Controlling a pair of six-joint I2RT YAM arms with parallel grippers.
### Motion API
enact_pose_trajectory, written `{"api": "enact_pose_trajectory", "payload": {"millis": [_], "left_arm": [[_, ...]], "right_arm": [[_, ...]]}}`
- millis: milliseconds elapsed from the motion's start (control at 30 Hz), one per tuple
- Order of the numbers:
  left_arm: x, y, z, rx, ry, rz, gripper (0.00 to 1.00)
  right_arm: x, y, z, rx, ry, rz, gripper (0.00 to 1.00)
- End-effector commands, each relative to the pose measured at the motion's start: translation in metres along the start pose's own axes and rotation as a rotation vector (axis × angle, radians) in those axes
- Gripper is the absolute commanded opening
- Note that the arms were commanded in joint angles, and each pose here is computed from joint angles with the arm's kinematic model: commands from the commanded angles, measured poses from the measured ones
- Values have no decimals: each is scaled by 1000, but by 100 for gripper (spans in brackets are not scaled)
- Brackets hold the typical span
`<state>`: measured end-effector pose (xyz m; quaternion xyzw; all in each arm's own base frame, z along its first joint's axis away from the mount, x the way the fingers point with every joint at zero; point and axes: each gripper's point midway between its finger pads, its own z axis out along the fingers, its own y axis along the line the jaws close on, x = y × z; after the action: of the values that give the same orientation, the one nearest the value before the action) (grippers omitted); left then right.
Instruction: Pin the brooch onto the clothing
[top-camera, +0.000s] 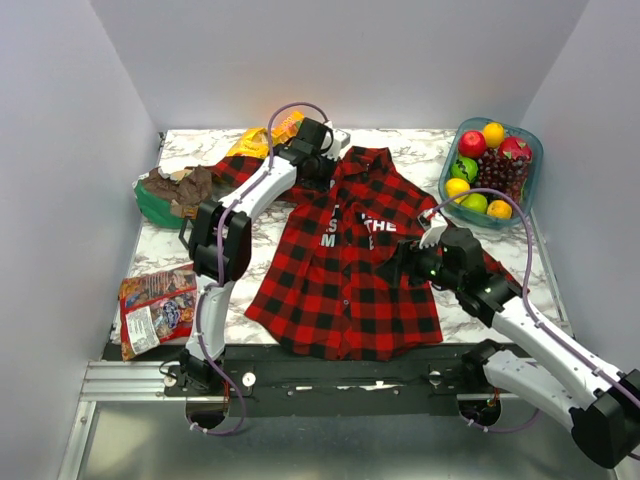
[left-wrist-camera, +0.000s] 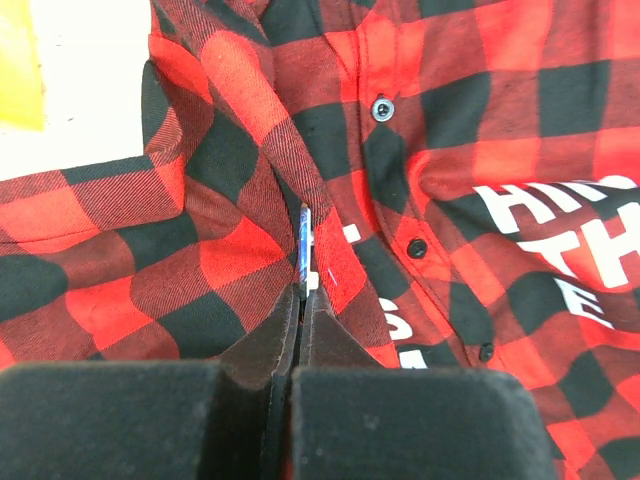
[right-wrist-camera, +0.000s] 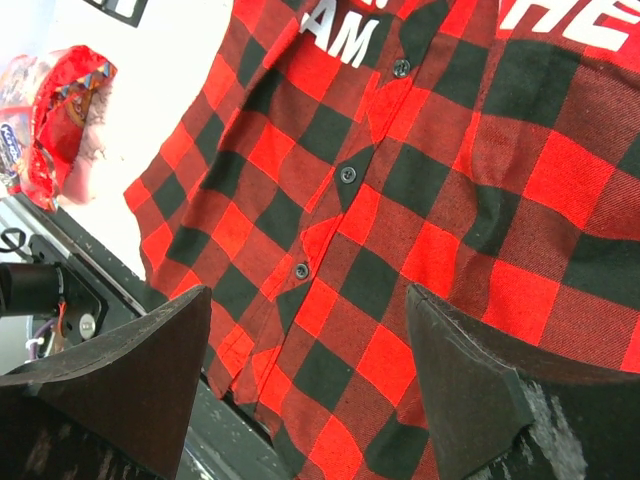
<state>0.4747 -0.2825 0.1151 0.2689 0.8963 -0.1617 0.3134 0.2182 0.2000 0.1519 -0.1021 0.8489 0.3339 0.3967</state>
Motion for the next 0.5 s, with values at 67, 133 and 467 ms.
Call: {"api": "enact_pose_trajectory", "payload": {"millis": [67, 133, 467], "left_arm": [[-31, -21, -29, 162, -122, -39, 0], [-30, -25, -31, 191, -124, -46, 0], [-30, -37, -47, 312, -151, -87, 0]], "right_arm": [[6, -1, 8, -15, 8, 5, 86], [9, -3, 10, -12, 20, 9, 86], [19, -10, 23, -6, 50, 25, 86]]}}
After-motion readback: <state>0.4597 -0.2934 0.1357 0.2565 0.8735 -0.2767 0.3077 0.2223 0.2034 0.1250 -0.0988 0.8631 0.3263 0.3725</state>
